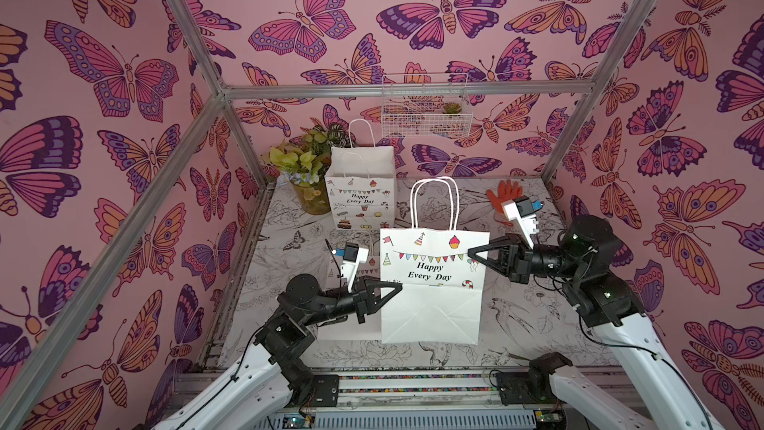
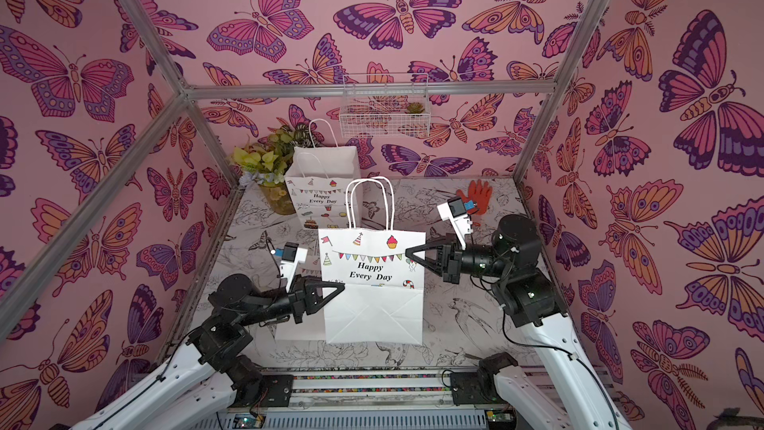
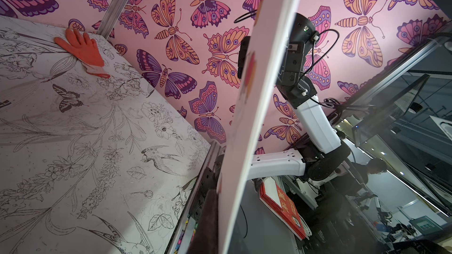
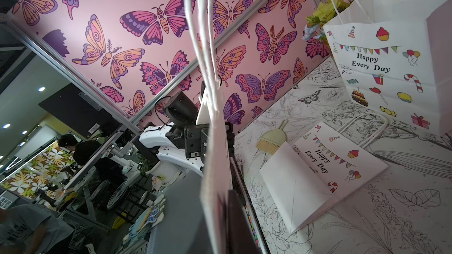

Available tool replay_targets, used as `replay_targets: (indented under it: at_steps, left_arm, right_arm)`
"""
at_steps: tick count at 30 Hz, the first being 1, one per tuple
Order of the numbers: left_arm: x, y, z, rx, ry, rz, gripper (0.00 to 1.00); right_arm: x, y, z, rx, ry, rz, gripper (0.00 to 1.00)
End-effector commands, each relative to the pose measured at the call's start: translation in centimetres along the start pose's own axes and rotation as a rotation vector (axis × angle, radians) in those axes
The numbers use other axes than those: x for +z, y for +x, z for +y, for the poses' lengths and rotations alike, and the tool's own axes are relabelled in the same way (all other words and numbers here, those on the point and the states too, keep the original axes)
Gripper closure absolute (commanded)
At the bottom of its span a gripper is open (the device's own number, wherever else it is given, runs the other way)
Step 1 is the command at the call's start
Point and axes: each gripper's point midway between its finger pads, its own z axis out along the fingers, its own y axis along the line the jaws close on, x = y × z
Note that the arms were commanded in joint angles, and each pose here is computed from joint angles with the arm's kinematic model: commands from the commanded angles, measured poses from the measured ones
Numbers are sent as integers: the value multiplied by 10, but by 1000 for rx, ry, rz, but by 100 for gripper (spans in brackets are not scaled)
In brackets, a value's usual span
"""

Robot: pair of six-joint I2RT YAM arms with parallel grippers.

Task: Put away the paper bag
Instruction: Press the paper bag.

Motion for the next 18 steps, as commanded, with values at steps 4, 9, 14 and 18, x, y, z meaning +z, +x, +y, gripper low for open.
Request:
replay_targets:
  at_steps: [4,9,14,18]
  left_arm:
    - [-1,-9,0,10,-4,-52,100]
    - [0,-9,1,10,-1,-58,100]
    - [1,-11,0,13,7,-65,100]
    - [4,-8,2,12,16,-50,100]
  right_arm:
    - [4,30,6,62,-73,42,30]
    - [11,50,8,75,-83,77,44]
    - [17,60,4,90,-76,104,69]
    - [18,61,2,94,-53,100,80]
